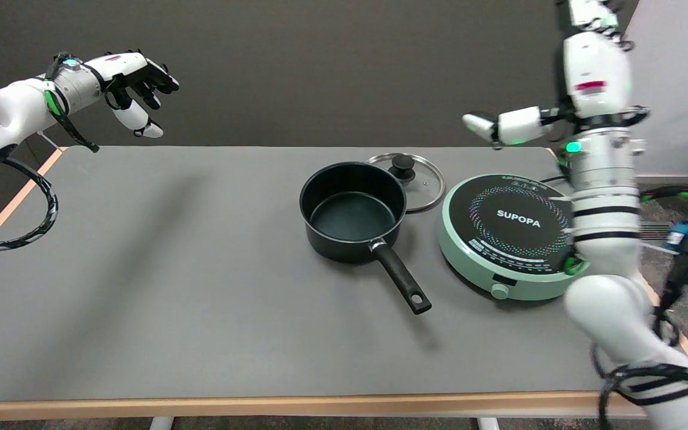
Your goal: Pick up the pot.
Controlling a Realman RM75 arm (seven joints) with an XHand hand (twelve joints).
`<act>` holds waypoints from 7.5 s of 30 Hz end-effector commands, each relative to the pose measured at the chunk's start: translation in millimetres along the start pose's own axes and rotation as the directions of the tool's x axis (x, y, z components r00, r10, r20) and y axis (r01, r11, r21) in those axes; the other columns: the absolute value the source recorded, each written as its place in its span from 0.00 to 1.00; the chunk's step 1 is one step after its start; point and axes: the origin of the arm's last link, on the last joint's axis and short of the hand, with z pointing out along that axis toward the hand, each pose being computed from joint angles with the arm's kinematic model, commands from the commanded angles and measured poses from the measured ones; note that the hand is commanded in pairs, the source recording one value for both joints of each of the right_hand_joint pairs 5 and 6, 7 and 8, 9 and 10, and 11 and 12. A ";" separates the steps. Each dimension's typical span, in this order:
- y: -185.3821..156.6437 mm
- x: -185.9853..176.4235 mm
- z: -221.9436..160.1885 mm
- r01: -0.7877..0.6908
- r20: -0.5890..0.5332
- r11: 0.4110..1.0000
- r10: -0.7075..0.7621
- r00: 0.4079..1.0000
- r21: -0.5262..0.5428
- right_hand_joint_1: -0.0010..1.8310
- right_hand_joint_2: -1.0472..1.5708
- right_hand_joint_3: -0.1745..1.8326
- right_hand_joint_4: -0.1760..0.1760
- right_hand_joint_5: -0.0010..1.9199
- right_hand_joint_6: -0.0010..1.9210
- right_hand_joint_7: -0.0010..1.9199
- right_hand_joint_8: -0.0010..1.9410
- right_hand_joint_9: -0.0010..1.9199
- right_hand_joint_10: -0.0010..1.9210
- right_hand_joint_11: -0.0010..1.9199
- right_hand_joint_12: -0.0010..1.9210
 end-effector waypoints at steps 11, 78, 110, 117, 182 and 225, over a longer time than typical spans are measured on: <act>-200.9 -95.6 -47.2 0.371 -0.065 0.922 -0.380 0.923 -0.115 0.63 0.42 0.39 0.00 0.03 0.03 0.03 0.03 0.03 0.03 0.03 0.03; -185.6 -177.1 -203.7 0.409 0.454 0.853 -0.239 0.858 -0.324 0.67 0.30 0.54 0.02 0.01 0.01 0.01 0.01 0.01 0.01 0.01 0.01; -185.4 -159.9 -185.3 0.460 0.482 0.792 -0.245 0.841 -0.400 0.68 0.28 0.53 0.00 0.01 0.01 0.01 0.01 0.01 0.01 0.01 0.01; -177.9 -167.5 -180.9 0.461 0.522 0.766 -0.194 0.830 -0.448 0.68 0.28 0.52 0.00 0.01 0.01 0.01 0.01 0.01 0.01 0.01 0.01; -168.8 -186.2 -168.7 0.491 0.617 0.681 -0.072 0.784 -0.544 0.67 0.35 0.41 0.00 0.01 0.01 0.01 0.01 0.01 0.01 0.01 0.01; -171.4 -183.0 -149.4 0.519 0.657 0.656 -0.047 0.753 -0.548 0.61 0.25 0.66 1.00 0.04 0.04 0.04 0.04 0.04 0.04 0.04 0.04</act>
